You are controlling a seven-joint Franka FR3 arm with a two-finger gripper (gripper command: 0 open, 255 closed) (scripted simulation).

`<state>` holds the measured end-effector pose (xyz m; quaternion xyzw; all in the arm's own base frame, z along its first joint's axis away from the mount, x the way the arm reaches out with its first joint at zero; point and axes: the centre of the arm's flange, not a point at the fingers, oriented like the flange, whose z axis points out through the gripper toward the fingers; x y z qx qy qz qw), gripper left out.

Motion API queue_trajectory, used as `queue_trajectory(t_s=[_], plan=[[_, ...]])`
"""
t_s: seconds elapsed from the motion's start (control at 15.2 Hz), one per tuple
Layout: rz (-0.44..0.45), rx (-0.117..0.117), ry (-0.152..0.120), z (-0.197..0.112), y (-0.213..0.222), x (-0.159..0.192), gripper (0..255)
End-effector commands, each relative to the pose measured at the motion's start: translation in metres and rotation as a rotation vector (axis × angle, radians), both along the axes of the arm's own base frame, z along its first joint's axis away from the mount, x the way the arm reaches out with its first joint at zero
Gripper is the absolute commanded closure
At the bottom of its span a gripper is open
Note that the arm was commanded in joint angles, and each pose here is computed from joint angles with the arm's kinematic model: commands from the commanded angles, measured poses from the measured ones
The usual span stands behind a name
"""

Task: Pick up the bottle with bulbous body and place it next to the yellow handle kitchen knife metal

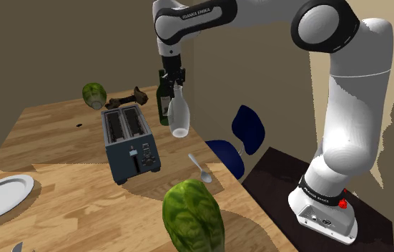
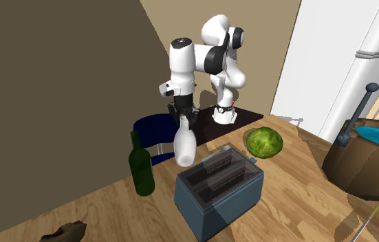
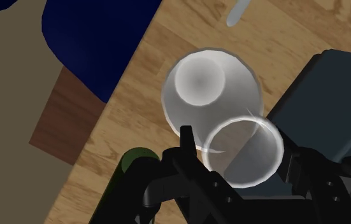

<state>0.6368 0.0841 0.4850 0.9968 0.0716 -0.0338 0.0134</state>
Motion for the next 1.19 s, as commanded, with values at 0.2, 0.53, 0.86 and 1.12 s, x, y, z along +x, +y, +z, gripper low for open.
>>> queue_trajectory(t_s=[0.2,0.53,0.86,1.12], plan=[[0.0,0.0,0.0,0.027,0.001,0.0,255],[0.0,0.0,0.0,0.053,0.001,0.0,255],[0.0,0.0,0.0,0.058,0.048,-0.023,255],[0.0,0.0,0.0,0.058,0.096,-0.047,255]])
